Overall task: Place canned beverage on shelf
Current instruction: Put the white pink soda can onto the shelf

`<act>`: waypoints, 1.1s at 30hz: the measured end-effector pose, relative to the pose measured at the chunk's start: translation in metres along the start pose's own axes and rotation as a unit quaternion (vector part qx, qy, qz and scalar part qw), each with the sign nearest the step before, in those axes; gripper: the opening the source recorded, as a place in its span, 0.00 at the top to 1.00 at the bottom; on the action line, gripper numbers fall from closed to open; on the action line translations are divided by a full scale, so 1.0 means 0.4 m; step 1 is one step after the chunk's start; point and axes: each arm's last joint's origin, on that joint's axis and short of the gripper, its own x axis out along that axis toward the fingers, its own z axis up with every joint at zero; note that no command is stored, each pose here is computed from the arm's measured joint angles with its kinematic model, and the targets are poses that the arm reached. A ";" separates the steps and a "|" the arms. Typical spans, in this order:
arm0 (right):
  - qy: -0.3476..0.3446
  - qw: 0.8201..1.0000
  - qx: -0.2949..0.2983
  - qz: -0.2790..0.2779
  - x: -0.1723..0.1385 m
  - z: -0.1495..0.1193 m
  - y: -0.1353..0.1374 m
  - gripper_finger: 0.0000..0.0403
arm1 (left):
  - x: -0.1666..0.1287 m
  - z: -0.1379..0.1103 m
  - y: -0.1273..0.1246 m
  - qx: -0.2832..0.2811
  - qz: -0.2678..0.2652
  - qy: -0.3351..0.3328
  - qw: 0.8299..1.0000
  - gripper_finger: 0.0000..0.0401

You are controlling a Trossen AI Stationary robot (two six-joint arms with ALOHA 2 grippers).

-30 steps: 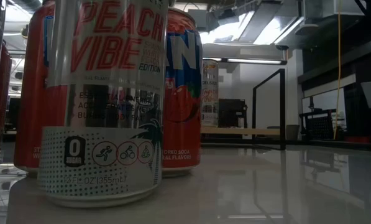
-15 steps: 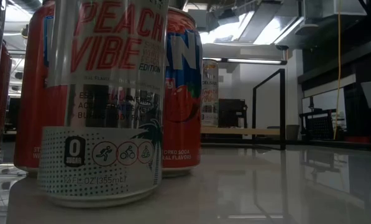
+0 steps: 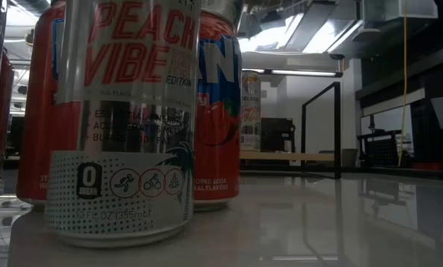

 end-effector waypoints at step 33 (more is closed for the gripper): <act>-0.051 0.989 -0.010 -0.139 -0.365 -0.103 0.067 0.34 | 0.000 0.001 0.000 -0.004 0.001 -0.001 1.000 0.15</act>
